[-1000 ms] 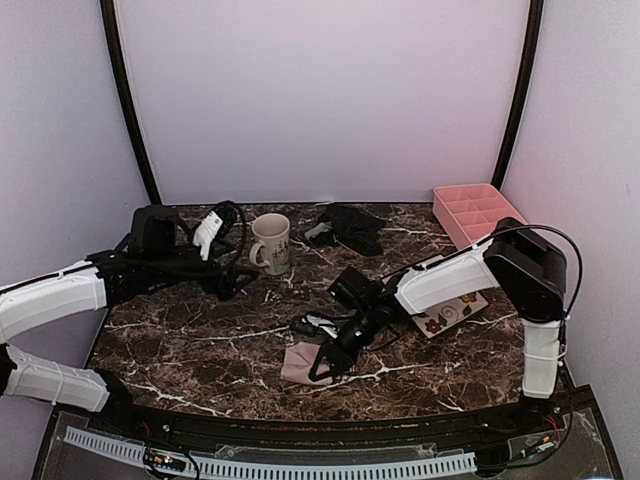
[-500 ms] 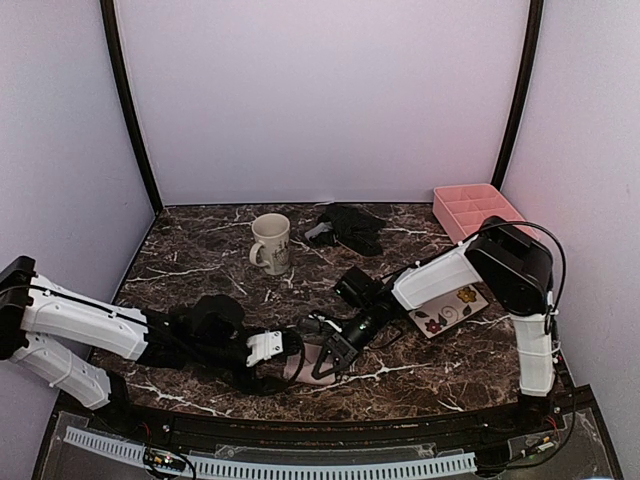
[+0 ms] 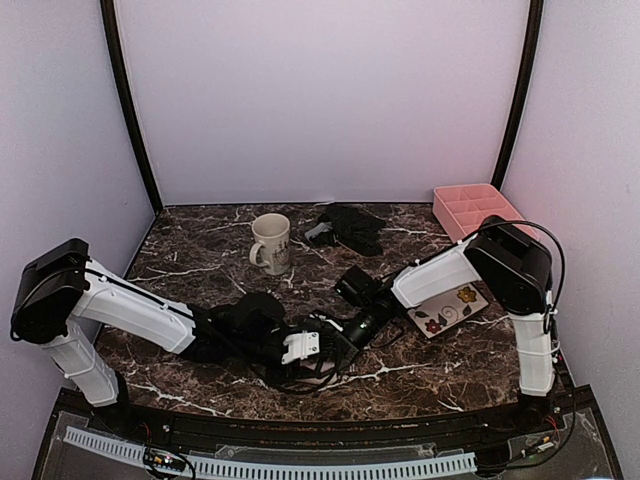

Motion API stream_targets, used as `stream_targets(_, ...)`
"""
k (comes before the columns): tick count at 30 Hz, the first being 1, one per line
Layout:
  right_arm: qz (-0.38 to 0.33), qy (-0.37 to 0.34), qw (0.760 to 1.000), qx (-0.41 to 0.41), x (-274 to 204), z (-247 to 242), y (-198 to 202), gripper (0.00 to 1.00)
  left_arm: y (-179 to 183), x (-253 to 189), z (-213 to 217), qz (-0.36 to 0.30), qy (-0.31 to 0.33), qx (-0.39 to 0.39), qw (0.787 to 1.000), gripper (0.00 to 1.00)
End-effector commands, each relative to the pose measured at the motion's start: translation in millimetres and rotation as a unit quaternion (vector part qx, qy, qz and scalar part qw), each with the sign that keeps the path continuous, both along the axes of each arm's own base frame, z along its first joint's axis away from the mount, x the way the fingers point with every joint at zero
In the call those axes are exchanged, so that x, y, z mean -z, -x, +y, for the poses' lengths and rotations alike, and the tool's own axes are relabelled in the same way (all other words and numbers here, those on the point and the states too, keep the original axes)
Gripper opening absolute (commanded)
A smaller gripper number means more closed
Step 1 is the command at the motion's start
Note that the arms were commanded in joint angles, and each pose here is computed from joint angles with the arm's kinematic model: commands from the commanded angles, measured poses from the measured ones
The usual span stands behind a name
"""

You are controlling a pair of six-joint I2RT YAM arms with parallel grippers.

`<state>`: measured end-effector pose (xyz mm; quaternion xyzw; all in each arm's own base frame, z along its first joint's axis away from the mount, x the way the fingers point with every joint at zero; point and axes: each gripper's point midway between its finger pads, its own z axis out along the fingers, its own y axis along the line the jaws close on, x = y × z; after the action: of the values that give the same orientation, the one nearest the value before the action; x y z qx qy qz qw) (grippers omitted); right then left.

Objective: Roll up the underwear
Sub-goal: Roll the underwear at the center of the board.

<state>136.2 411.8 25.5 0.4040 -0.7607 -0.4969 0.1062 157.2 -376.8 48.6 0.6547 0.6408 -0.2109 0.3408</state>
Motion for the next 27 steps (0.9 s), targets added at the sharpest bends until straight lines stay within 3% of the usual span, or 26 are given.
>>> stream_targets(1, -0.026, 0.087, 0.996, 0.016, 41.5, -19.2, -3.8, 0.0, 11.7, 14.1, 17.1, 0.025, -0.028, -0.004, 0.999, 0.39)
stream_targets(7, -0.034, 0.085, 0.996, 0.014, 43.8, -17.7, -6.5, 0.0, 35.4, 21.9, 34.0, 0.084, -0.043, 0.005, 0.996, 0.37)
stream_targets(13, -0.083, 0.071, 0.994, 0.02, 33.3, -16.4, -16.2, 0.01, 32.7, 34.0, 36.8, 0.113, -0.066, -0.02, 0.991, 0.18)
stream_targets(16, -0.135, 0.068, 0.988, 0.028, 23.5, -15.9, -28.8, 0.15, 19.8, 32.0, 43.6, 0.155, -0.052, -0.058, 0.985, 0.13)
stream_targets(20, -0.199, 0.061, 0.977, 0.052, 15.0, -27.8, -37.1, 0.38, 27.8, 27.2, 43.4, 0.216, -0.045, -0.037, 0.975, 0.07)
stream_targets(24, -0.273, 0.031, 0.958, 0.077, -9.7, -36.0, -47.3, 0.53, 40.0, 29.5, 40.3, 0.281, -0.048, -0.014, 0.959, 0.04)
stream_targets(27, -0.324, 0.002, 0.942, 0.087, -28.2, -44.7, -46.7, 0.57, 39.2, 31.8, 42.2, 0.321, -0.049, -0.018, 0.946, 0.03)
